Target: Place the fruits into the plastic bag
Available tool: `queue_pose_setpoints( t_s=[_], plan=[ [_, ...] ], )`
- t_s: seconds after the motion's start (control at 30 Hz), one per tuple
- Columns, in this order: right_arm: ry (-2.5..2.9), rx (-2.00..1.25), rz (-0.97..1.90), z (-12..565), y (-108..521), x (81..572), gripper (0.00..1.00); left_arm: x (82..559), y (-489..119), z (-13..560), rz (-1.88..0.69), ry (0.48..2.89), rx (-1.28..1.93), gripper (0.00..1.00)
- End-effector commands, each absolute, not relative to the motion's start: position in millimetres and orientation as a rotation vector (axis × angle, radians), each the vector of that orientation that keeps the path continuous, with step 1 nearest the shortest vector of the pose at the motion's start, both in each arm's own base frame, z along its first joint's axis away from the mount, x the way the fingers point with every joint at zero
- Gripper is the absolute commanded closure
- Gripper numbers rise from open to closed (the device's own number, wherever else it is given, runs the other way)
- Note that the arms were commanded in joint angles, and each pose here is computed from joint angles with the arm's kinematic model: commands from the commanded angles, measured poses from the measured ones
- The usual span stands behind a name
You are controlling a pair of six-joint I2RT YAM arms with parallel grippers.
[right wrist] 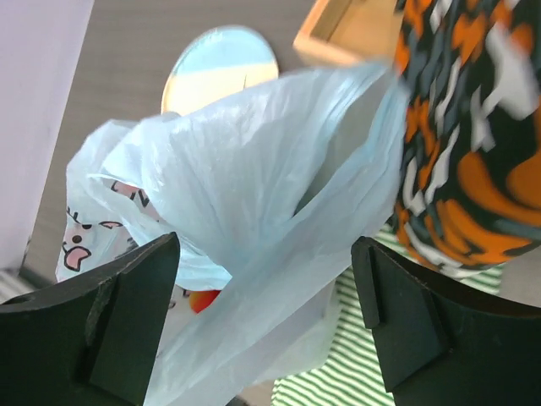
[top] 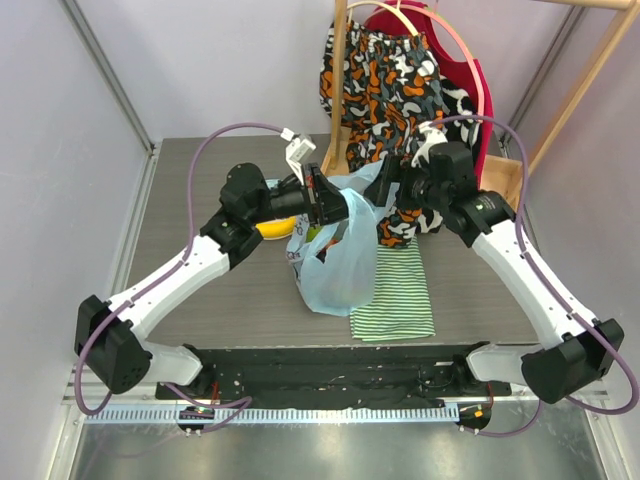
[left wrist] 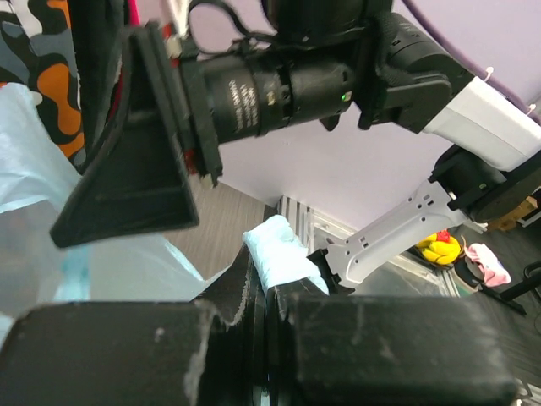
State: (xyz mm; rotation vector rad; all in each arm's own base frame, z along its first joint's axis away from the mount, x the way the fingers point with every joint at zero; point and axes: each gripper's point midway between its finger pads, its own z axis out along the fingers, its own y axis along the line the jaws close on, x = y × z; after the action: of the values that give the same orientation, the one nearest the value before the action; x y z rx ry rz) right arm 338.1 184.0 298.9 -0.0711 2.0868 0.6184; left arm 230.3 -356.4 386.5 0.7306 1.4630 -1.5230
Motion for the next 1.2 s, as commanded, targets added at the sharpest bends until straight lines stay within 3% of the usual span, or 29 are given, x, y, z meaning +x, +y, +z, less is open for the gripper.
queue_pose_setpoints(
  t_s=[0.0, 0.03, 0.13, 0.17, 0.2, 0.23, 0.3, 0.33, 0.43, 0.53, 0.8, 1.1, 1.17],
  plan=[
    [2.138, -0.057, 0.774, 279.3, 203.8, 326.9, 0.12, 226.1, -362.3, 399.5, -1.525, 1.388, 0.773, 1.0],
    [2.131, -0.055, 0.789, 279.2, 205.5, 326.8, 0.15, 227.1, -362.8, 397.8, -1.521, 1.393, 0.776, 1.0],
    [2.127, -0.046, 0.804, 278.9, 207.2, 326.2, 0.42, 229.9, -364.3, 390.5, -1.502, 1.415, 0.782, 1.0],
    [2.118, -0.043, 0.779, 280.3, 203.6, 328.4, 0.6, 230.8, -363.9, 385.6, -1.492, 1.443, 0.782, 0.98],
    [2.099, -0.045, 0.77, 286.6, 202.6, 329.7, 0.69, 233.7, -362.1, 389.1, -1.465, 1.443, 0.771, 0.91],
    [2.089, -0.042, 0.753, 289.6, 199.6, 331.6, 0.8, 236.5, -360.5, 388.7, -1.424, 1.436, 0.781, 0.66],
    [2.063, -0.037, 0.701, 299.2, 192.0, 335.0, 0.87, 240.1, -354.0, 393.1, -1.365, 1.448, 0.769, 0.41],
    [2.056, -0.034, 0.679, 302.6, 188.7, 336.1, 0.94, 240.9, -351.3, 394.9, -1.342, 1.446, 0.77, 0.23],
    [2.029, -0.025, 0.574, 316.0, 172.2, 338.2, 0.99, 253.4, -331.0, 405.2, -1.235, 1.432, 0.735, 0.06],
    [1.995, -0.025, 0.517, 331.5, 161.2, 336.2, 0.99, 277.9, -297.9, 414.2, -1.112, 1.443, 0.62, 0.0],
    [1.964, 0.005, 0.417, 339.5, 143.1, 336.5, 0.99, 362.0, -180.1, 380.8, -0.86, 1.593, 0.099, 0.0],
    [1.98, 0.014, 0.341, 328.5, 133.8, 341.2, 0.99, 423.8, -92.6, 243.0, -0.597, 1.97, -0.235, 0.0],
    [1.976, 0.015, 0.325, 329.5, 131.4, 341.9, 0.99, 429.3, -88.3, 220.4, -0.527, 2.048, -0.164, 0.0]
  ],
)
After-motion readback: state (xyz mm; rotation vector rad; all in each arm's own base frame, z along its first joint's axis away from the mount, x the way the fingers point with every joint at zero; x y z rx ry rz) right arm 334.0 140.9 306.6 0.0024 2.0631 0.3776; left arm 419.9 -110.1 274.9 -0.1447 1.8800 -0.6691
